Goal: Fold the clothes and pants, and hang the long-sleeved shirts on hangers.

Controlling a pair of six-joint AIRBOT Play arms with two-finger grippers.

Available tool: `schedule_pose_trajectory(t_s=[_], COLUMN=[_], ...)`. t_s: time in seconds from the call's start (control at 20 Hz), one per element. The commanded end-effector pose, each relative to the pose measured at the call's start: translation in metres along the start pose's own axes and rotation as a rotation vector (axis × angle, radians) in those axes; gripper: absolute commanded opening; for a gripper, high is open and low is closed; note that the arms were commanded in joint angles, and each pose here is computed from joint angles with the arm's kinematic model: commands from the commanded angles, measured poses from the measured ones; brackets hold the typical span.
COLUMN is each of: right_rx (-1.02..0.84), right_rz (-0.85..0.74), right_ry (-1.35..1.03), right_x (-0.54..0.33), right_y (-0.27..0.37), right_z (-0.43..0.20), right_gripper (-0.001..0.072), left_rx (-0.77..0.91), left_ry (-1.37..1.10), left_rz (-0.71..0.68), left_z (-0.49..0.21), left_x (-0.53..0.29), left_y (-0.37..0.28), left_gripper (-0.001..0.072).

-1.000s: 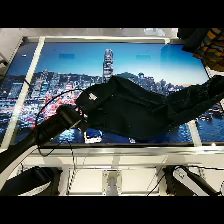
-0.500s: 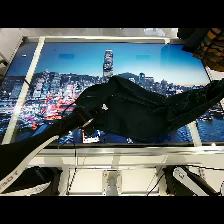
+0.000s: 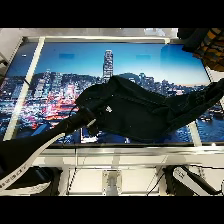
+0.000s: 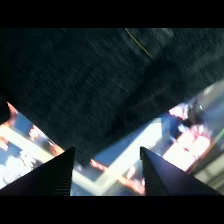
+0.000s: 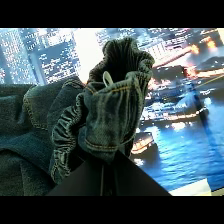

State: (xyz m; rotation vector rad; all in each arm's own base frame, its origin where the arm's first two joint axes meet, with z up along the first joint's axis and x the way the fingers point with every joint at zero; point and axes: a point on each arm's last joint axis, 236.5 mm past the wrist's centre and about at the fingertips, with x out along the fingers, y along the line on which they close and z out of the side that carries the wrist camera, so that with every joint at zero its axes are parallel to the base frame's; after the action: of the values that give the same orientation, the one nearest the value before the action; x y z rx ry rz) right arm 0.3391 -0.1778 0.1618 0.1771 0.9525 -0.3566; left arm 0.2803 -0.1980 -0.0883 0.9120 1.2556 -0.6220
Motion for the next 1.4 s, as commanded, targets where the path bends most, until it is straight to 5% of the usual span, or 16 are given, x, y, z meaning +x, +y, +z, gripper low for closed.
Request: schedule_pose_trajectory(t_s=[0.0,0.3,0.35,0.4,0.8,1.05,1.2,1.35], right_rx=[0.001,0.001,0.001,0.001,0.001,0.011,0.03,0.058], right_rz=[0.0,0.0,0.0,0.0,0.001,0.047,0.114,0.273], right_ry=[0.0,0.001,0.001,0.001,0.009,0.245,0.488,0.688], right_x=[0.001,0.001,0.001,0.001,0.006,0.035,0.066,0.086], right_y=[0.0,0.0,0.0,0.0,0.0,0.006,0.017,0.051], right_z=[0.0,0.0,0.0,0.0,0.0,-0.044,-0.088,-0.12], right_gripper=[0.0021,0.002,0.0021,0.002,0.002,0.0018,0.0018,0.0019], left_rx=[-0.052,-0.108,-0.12,-0.14,-0.507,-0.992,-1.271,-1.517], left_ry=[-0.048,-0.017,-0.009,-0.004,0.163,0.024,0.013,-0.114], left_rz=[0.042,0.087,0.088,0.09,0.17,0.243,0.166,-0.086], left_z=[0.012,0.008,0.006,0.005,-0.081,-0.144,-0.192,-0.191], left_x=[0.003,0.02,0.023,0.024,0.0,-0.057,-0.064,-0.057], left_y=[0.012,0.024,0.025,0.027,0.104,0.176,0.188,0.191], left_gripper=[0.0396,0.0385,0.0246,0.0022,0.0017,0.0016,0.0016,0.0016])
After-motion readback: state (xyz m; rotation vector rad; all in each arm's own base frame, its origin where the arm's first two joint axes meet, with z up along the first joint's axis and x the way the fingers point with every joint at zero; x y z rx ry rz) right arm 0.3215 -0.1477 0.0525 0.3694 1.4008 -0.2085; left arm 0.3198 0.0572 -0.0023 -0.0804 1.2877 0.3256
